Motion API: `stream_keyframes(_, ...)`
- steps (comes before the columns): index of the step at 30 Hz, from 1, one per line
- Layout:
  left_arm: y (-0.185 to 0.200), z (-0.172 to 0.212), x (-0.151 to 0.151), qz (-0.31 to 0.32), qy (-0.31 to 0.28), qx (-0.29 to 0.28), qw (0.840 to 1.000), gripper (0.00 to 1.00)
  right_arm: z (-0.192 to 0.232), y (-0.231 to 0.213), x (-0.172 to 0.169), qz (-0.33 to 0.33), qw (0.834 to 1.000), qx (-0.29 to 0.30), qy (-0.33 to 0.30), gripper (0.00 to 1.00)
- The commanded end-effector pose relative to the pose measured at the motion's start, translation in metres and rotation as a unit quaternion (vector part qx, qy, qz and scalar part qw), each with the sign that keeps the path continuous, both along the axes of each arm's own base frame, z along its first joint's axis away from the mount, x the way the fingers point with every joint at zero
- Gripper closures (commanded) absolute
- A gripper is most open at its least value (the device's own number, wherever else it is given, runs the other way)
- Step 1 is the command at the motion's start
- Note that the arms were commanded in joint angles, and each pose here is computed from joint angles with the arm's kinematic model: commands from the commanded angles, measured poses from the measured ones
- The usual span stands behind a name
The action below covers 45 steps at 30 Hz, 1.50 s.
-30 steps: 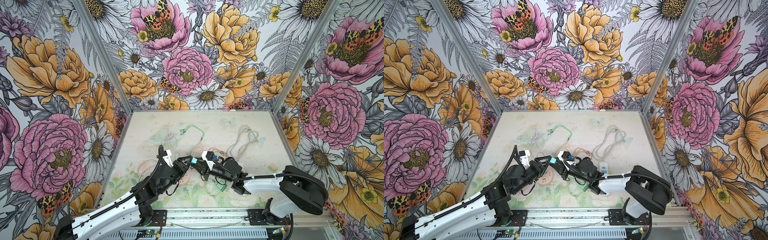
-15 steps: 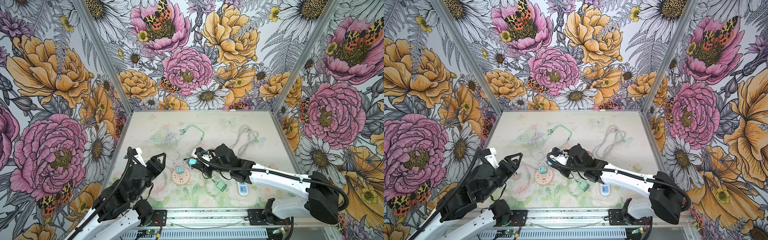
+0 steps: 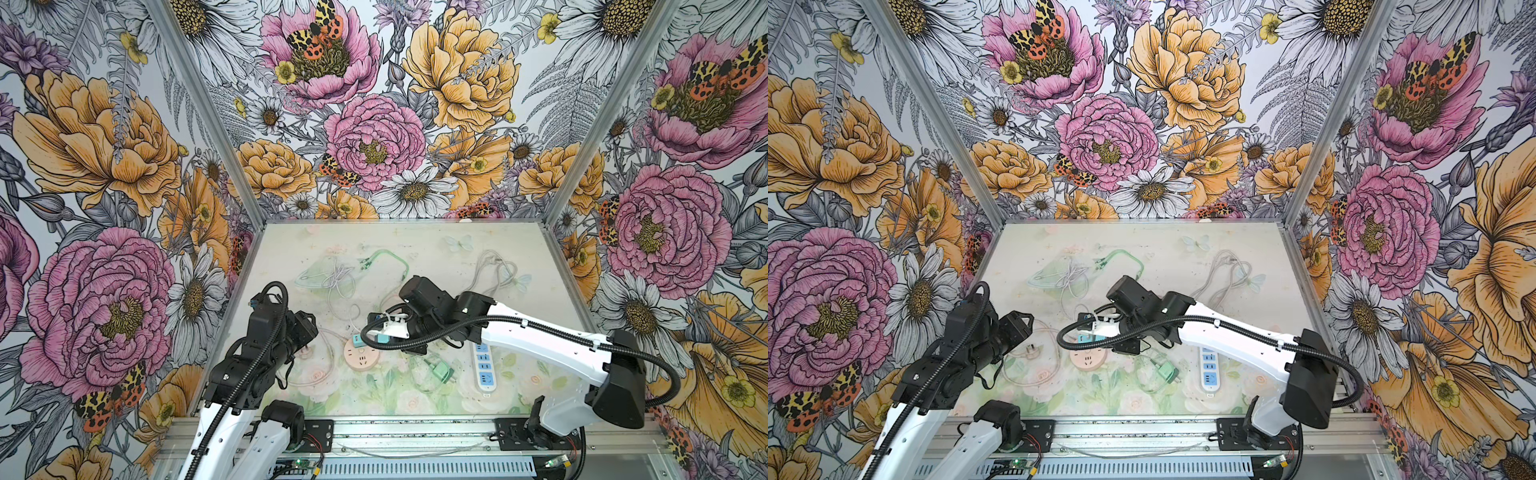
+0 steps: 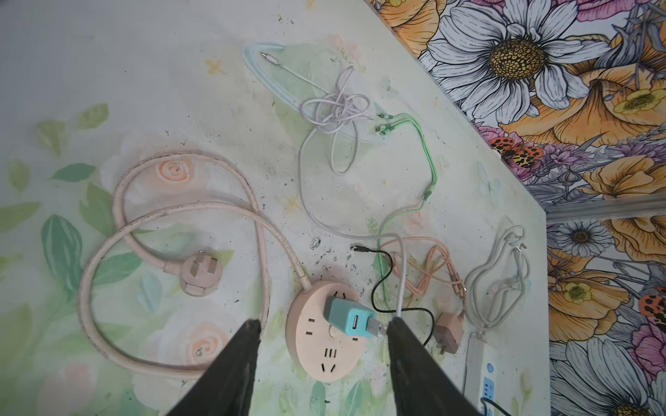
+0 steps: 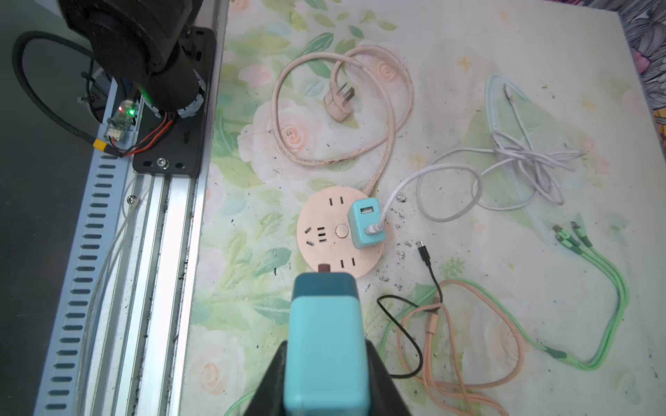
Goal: Insert the plug
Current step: 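Carry the teal charger with the right gripper over the peach socket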
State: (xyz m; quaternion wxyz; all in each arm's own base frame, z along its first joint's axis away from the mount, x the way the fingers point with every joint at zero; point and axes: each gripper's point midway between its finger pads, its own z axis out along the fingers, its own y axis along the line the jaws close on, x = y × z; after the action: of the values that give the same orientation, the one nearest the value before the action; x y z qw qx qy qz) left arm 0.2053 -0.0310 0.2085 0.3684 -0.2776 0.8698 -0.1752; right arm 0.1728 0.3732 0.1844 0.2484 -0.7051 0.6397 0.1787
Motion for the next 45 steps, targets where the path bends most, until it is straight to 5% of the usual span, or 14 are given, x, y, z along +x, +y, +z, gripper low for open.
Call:
stream_keyframes(1,-0.008,-0.011,0.003,-0.050,0.018,0.000,0.999,0.41,-0.033,-0.019,-0.010,0.046,0.991,-0.128,0.003,1.00)
stream_keyframes(29,0.030,-0.017,0.053,-0.027,0.011,-0.054,0.998,0.41,-0.069,0.037,0.014,0.124,0.944,-0.302,-0.040,1.00)
stream_keyframes(45,0.059,-0.019,0.061,-0.002,-0.006,-0.086,0.996,0.41,-0.082,0.050,0.007,0.155,0.939,-0.305,-0.030,1.00)
